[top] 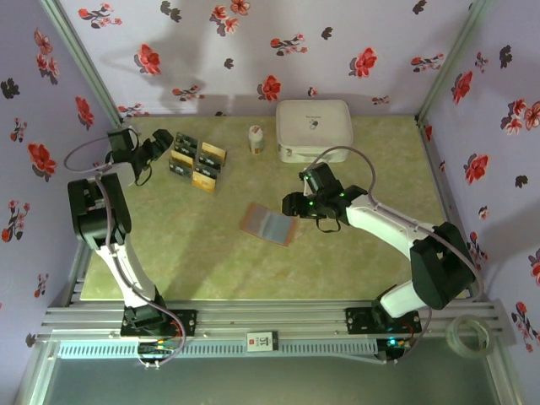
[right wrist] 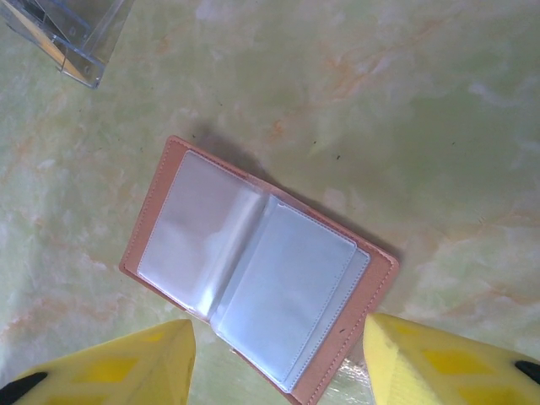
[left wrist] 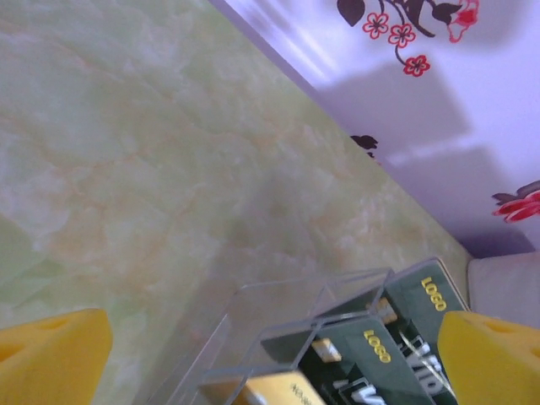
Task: Put the credit cards into the card holder
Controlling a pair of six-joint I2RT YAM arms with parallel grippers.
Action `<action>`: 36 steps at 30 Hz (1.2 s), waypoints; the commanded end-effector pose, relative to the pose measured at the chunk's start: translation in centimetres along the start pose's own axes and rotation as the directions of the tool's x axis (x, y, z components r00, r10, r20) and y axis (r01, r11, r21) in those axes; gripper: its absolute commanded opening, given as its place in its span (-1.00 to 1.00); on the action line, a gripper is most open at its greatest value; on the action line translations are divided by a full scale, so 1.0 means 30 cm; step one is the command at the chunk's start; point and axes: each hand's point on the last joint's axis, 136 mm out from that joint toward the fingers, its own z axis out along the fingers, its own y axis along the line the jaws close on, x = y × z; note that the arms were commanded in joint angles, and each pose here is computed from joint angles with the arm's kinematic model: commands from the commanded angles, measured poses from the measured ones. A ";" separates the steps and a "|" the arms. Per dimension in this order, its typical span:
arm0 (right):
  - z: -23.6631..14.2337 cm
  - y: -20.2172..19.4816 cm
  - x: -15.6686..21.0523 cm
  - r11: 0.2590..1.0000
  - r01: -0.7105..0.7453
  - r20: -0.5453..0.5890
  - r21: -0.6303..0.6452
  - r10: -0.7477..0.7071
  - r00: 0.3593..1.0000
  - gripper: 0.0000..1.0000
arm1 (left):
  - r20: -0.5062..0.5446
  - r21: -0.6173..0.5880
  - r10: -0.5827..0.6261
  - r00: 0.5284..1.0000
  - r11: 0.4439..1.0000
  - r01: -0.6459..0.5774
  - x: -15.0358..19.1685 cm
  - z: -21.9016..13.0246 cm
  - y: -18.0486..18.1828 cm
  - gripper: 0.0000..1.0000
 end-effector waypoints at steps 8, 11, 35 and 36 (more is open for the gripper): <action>0.000 -0.028 0.017 1.000 -0.010 -0.032 0.024 0.010 0.999 0.10 | 0.016 0.158 -0.062 0.998 0.986 0.058 -0.017 0.079 -0.048 0.99; -0.005 -0.030 0.010 0.999 -0.001 -0.033 0.036 0.002 0.999 0.10 | 0.001 0.181 -0.063 0.998 0.982 0.062 0.013 0.088 -0.060 0.99; -0.031 -0.036 0.008 0.999 -0.001 -0.012 0.040 0.002 1.000 0.10 | -0.076 0.300 -0.064 0.995 0.950 0.085 0.174 0.093 -0.196 0.99; -0.032 -0.036 0.009 0.999 -0.001 -0.012 0.039 0.002 1.000 0.10 | -0.080 0.306 -0.064 0.995 0.948 0.085 0.184 0.093 -0.204 0.99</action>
